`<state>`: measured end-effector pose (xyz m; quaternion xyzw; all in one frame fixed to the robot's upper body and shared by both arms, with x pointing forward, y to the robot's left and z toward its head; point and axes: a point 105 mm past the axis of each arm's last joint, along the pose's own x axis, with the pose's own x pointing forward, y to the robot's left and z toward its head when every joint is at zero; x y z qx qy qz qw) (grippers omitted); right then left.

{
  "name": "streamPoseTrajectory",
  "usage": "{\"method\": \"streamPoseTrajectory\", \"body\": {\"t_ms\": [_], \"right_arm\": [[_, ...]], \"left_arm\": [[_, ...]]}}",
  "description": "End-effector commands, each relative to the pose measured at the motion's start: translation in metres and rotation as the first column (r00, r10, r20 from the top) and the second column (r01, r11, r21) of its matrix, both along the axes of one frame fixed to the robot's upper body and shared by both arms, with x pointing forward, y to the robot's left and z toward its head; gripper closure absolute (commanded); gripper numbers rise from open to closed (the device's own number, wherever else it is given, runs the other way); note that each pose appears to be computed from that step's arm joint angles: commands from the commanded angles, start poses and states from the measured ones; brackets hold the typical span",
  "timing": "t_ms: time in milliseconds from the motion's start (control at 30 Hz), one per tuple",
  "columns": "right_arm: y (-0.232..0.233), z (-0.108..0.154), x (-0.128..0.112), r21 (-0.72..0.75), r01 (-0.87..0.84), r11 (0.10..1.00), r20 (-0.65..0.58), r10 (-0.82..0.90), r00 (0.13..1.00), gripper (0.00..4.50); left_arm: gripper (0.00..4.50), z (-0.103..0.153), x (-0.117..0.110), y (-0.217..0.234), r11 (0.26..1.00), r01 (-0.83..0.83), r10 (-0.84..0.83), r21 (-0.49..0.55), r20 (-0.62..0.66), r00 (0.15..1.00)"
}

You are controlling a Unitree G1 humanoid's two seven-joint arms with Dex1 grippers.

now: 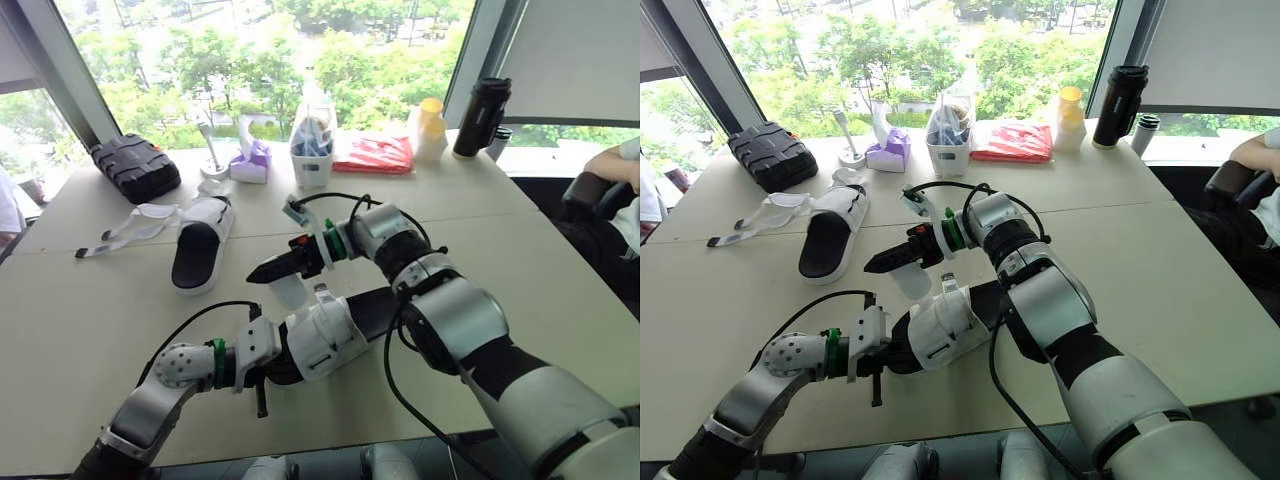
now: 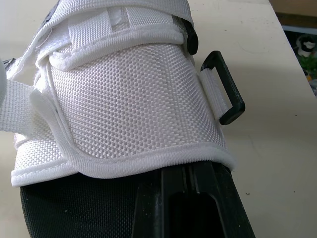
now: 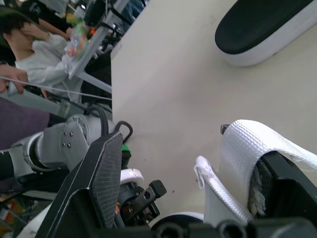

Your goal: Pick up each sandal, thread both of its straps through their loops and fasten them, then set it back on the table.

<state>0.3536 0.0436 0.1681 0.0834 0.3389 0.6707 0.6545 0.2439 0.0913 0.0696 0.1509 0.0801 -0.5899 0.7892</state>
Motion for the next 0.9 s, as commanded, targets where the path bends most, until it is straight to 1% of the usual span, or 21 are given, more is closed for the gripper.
{"method": "streamPoseTrajectory", "body": {"t_ms": [33, 300, 333, 400, 533, 567, 700, 800, 900], "right_arm": [[0.011, 0.023, 0.0, 0.051, -0.021, 0.998, 0.047, 0.019, 0.999, 1.11], [0.015, 0.036, 0.002, 0.106, -0.001, 0.994, 0.04, -0.004, 0.999, 1.11], [0.016, 0.038, 0.002, 0.112, 0.002, 0.994, 0.041, -0.007, 0.999, 1.33], [0.017, 0.043, 0.003, 0.129, 0.006, 0.992, 0.043, -0.012, 0.999, 1.97], [0.015, 0.047, 0.003, 0.145, 0.003, 0.989, 0.045, -0.009, 0.999, 4.06], [0.013, 0.048, 0.003, 0.146, -0.002, 0.989, 0.046, -0.005, 0.999, 4.44], [0.002, 0.057, -0.002, 0.16, -0.057, 0.985, 0.042, 0.051, 0.998, 4.44], [-0.01, 0.06, -0.01, 0.153, -0.132, 0.979, 0.098, 0.118, 0.988, 4.44], [-0.024, 0.061, -0.023, 0.15, -0.185, 0.971, 0.139, 0.165, 0.976, 4.44]], "left_arm": [[4.5, -0.035, -0.004, 0.009, 0.993, -0.054, 0.065, 0.106, -0.106, 0.992], [4.5, -0.035, -0.004, 0.007, 0.993, -0.049, 0.06, 0.104, -0.104, 0.993], [4.5, -0.035, -0.004, 0.007, 0.993, -0.049, 0.06, 0.104, -0.104, 0.993], [4.5, -0.035, -0.004, 0.007, 0.993, -0.048, 0.059, 0.105, -0.103, 0.993], [4.5, -0.036, -0.003, 0.007, 0.993, -0.046, 0.057, 0.106, -0.103, 0.993], [4.5, -0.036, -0.003, 0.007, 0.993, -0.046, 0.057, 0.106, -0.103, 0.993], [4.5, -0.035, -0.001, 0.007, 0.993, -0.046, 0.057, 0.105, -0.103, 0.993], [4.5, -0.035, -0.001, 0.007, 0.993, -0.044, 0.055, 0.106, -0.104, 0.993], [4.5, -0.035, -0.001, 0.007, 0.993, -0.043, 0.054, 0.106, -0.105, 0.993]]}}
